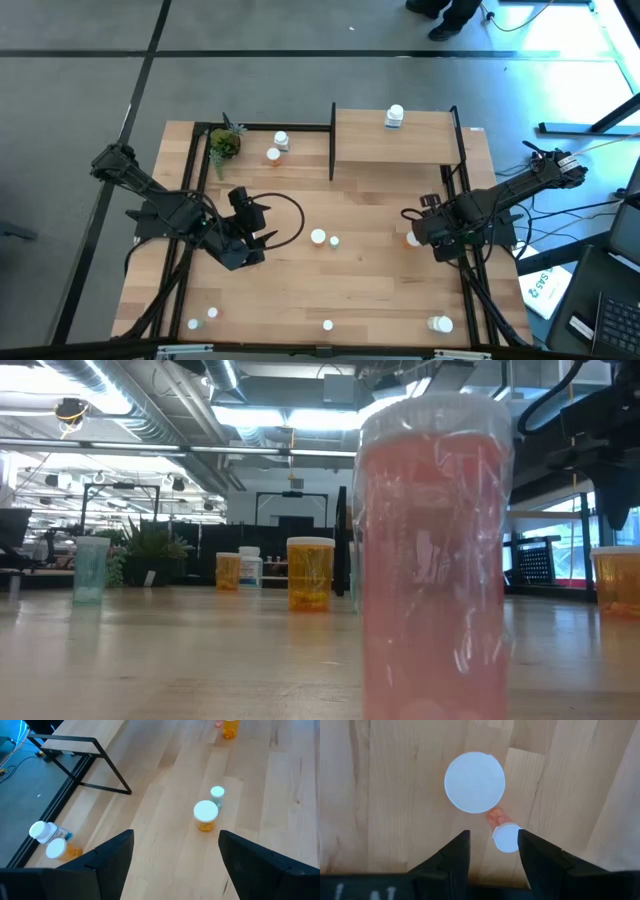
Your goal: Pick and place medicine bottles onto shelf by color
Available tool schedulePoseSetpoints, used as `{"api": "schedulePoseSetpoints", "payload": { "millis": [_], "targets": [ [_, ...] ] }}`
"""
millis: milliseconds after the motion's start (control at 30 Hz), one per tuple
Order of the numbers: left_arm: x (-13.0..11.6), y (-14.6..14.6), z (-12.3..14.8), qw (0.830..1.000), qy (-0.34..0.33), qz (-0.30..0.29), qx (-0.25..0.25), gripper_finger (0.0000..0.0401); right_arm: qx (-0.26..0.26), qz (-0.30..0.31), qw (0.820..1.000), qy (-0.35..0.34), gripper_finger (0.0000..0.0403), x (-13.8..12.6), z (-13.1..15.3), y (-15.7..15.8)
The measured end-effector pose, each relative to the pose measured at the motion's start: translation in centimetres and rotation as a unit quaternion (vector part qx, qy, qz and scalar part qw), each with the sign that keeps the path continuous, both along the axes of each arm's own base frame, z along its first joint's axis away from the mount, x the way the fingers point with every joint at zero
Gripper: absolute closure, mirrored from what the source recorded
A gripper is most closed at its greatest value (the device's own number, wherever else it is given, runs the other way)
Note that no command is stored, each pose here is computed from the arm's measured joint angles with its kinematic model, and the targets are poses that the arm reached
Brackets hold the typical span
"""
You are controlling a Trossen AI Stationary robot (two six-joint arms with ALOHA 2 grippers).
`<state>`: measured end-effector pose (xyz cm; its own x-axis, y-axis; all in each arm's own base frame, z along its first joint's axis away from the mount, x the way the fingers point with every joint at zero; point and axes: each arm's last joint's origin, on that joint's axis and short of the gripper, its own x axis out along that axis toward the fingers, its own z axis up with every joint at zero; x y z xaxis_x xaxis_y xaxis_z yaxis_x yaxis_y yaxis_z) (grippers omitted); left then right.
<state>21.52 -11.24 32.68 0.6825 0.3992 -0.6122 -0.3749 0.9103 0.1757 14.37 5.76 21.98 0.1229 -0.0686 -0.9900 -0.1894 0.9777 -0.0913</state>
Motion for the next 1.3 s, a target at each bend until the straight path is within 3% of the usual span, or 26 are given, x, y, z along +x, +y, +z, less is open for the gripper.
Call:
{"api": "schedulePoseSetpoints", "payload": {
  "millis": [933, 1300],
  "targets": [
    [-0.01, 0.01, 0.01, 1.000, 0.000, 0.000, 0.000, 0.0115, 0.012, -0.014, 1.000, -0.024, 0.0236, 0.45, 0.06, 0.21],
    [-0.01, 0.01, 0.01, 1.000, 0.000, 0.000, 0.000, 0.0115, 0.009, 0.006, 1.000, -0.023, 0.0236, 0.44, 0.06, 0.21]
  ]
}}
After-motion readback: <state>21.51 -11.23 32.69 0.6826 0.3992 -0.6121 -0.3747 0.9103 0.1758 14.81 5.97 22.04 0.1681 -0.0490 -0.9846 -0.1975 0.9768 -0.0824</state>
